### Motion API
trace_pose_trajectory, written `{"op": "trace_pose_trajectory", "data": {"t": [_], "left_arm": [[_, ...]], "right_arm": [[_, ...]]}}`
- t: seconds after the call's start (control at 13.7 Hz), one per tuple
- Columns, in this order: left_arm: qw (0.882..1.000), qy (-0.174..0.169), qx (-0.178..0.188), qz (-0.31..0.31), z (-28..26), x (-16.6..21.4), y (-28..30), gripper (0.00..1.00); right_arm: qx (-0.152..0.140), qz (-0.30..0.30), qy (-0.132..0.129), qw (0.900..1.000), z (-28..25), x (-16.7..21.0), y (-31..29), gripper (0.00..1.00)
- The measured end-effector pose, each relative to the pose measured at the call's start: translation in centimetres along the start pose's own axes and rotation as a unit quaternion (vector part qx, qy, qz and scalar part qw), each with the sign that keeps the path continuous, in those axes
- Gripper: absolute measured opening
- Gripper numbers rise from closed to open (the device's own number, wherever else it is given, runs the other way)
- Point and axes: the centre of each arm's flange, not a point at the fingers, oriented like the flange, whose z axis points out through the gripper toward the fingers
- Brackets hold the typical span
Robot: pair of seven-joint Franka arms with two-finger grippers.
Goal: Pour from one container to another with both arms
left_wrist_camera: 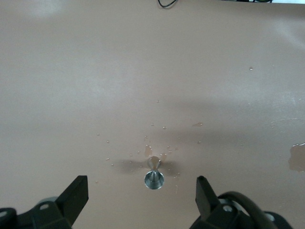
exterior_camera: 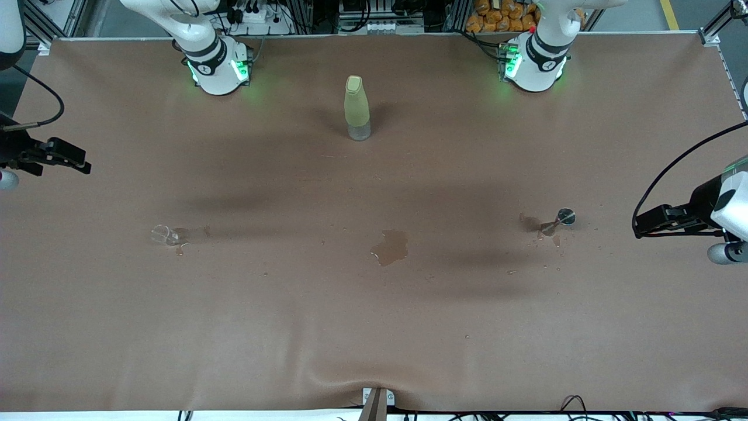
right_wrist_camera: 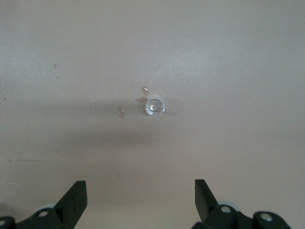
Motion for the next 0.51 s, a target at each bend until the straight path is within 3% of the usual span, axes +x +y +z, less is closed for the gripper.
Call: {"op": "trace_pose_trajectory", "data": {"t": [0.51], "left_arm": [[1.0,-0.003,0.001,-0.003,0.2,0.0,-0.5,1.0]], "right_arm": [[-0.004,-0.011,0.024,1.0,-2.3,0.4,-1.0,1.0]]}}
